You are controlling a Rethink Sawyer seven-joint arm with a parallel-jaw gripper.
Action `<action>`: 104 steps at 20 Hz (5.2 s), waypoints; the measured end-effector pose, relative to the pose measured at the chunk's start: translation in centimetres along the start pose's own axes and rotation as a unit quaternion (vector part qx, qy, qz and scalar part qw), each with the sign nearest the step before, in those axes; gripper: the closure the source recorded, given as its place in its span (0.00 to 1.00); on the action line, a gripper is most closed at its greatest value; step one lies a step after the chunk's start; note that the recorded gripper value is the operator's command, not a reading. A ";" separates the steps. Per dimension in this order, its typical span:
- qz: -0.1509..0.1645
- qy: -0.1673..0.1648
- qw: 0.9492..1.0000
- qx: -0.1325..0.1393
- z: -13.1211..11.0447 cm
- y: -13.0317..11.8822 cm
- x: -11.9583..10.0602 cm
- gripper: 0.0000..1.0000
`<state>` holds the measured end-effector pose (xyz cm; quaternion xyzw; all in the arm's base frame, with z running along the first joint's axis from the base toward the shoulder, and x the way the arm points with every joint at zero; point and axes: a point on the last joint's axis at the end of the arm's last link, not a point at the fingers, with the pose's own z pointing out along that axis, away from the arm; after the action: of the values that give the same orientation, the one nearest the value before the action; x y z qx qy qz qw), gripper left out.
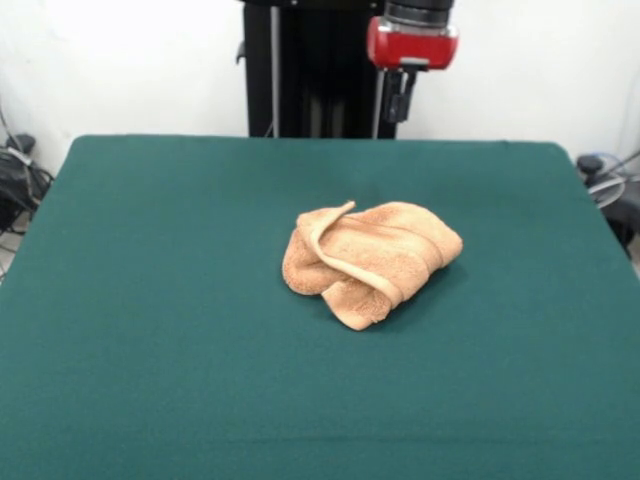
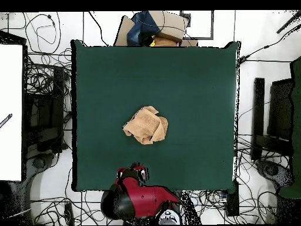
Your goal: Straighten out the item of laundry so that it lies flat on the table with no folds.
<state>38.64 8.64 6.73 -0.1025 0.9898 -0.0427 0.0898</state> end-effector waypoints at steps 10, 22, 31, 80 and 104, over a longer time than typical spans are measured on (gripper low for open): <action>0.044 0.008 0.999 -0.003 0.0 -2.9 0.3 1.00; 0.049 0.046 0.998 -0.016 2.6 -2.6 2.2 1.00; 0.041 0.032 0.999 -0.007 4.6 -3.4 -0.1 1.00; 0.033 -0.003 0.999 0.029 9.7 -8.5 -9.3 0.00; 0.032 -0.022 0.998 0.047 7.8 -9.7 -10.6 0.00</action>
<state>52.20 0.91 1.83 -0.0669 0.9873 -0.0837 0.1174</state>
